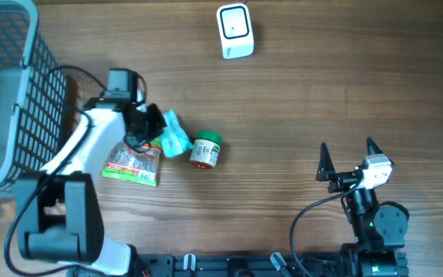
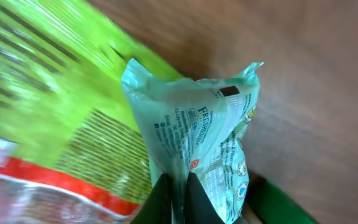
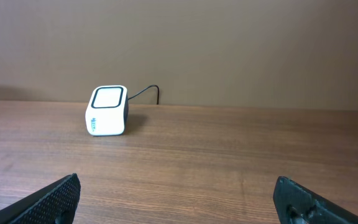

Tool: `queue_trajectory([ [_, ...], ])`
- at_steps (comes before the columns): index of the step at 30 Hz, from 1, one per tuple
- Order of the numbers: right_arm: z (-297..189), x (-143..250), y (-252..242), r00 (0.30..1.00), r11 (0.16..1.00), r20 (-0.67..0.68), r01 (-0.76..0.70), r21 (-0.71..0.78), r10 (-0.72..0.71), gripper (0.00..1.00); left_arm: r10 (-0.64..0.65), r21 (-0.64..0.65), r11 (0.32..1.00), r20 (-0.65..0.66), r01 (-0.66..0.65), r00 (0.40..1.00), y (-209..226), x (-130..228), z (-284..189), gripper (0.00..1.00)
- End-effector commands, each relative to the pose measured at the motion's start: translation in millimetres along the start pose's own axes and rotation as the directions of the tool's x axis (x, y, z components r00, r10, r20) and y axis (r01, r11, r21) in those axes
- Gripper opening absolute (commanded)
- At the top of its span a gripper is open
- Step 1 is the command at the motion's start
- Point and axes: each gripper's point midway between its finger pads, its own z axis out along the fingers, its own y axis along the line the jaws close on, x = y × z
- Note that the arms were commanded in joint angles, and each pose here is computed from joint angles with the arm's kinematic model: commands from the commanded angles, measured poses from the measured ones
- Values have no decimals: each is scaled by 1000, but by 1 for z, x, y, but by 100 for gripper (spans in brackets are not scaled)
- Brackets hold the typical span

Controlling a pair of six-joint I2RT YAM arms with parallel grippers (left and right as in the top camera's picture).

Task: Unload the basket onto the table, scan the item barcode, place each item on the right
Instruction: 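Move the wipes pack toward the jar with the left gripper, then lower the wipes pack beside the jar and open the left gripper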

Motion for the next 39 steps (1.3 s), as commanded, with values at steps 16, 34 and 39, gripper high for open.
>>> queue_trajectory([
  [16,0,-1,1,1000,1000,7,11,-2,-11,100,303,-233,928,18,-291,953,-20,28,24,22],
  [34,0,-1,1,1000,1000,7,10,-2,-10,100,198,-165,962,-124,-217,972,-37,48,-1,4],
  [39,0,-1,1,1000,1000,7,11,-2,-11,100,189,-162,963,-158,-214,969,-27,60,12,4],
])
